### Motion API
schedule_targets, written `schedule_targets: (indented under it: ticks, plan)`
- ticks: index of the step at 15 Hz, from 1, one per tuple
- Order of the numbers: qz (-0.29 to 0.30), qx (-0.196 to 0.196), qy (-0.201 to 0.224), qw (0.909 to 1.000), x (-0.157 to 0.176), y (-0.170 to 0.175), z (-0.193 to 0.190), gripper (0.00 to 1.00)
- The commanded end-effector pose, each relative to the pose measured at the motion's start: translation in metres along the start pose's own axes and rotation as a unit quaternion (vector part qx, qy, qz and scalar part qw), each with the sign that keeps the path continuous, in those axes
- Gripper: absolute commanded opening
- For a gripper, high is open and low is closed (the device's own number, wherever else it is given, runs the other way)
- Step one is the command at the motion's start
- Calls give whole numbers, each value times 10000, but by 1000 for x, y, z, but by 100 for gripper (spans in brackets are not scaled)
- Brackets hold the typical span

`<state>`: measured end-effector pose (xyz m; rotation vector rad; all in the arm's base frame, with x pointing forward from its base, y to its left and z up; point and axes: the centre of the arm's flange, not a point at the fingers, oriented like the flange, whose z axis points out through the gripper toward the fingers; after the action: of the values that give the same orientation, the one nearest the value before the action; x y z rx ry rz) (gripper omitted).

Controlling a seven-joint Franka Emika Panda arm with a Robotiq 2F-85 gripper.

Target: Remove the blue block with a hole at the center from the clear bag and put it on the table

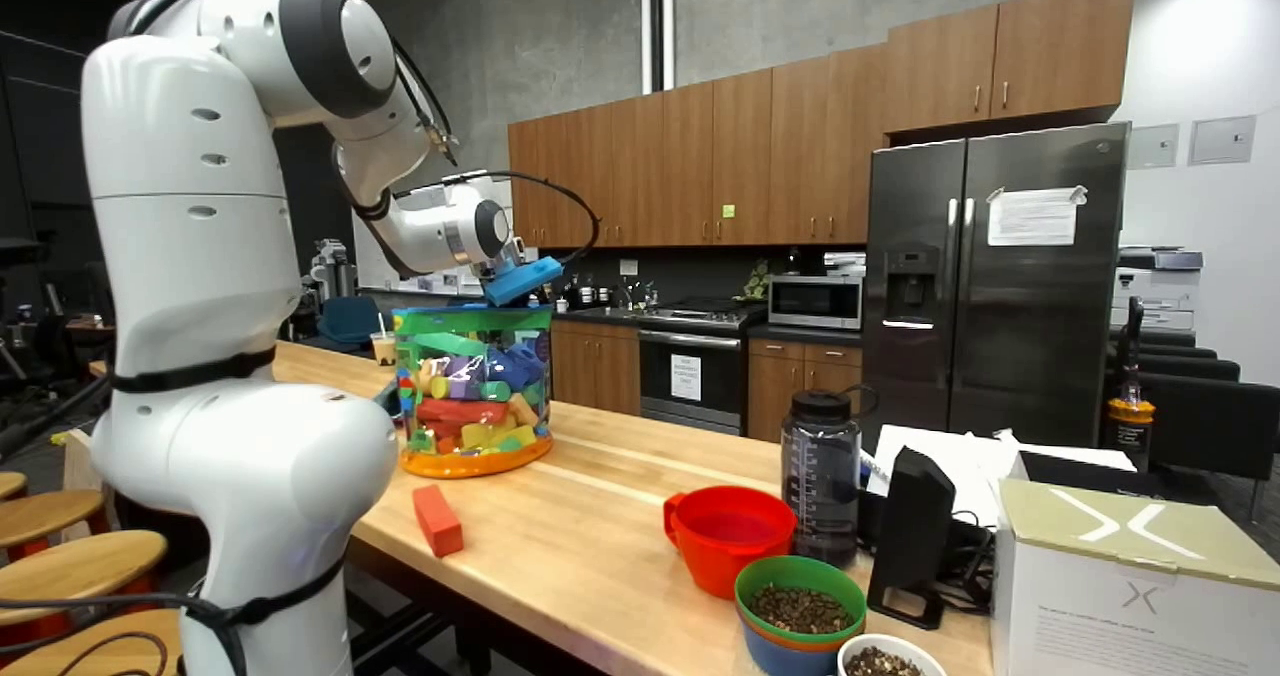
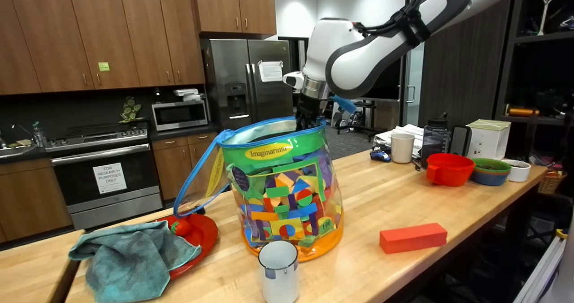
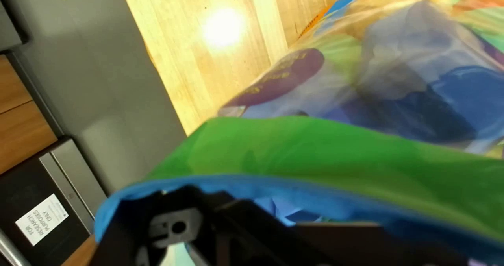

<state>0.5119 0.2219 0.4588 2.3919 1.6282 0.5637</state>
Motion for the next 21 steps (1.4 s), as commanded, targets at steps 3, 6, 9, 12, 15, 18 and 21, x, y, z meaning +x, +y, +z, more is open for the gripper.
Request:
schedule_targets:
  ticks: [3, 6, 9, 12, 15, 18, 21]
  plan:
    - [65, 0, -104, 9999, -10, -8, 1, 100]
    - [85, 56, -76, 9999, -8, -12, 3, 100]
    - [58, 187, 25, 9998, -4, -27, 8, 100]
    - [38, 248, 199, 9995, 3, -37, 9, 100]
    - [52, 274, 310, 9991, 8, -44, 11, 100]
    - [3, 285, 324, 9991, 9, -48, 13, 74]
    - [8, 238, 345, 9991, 8, -44, 11, 54]
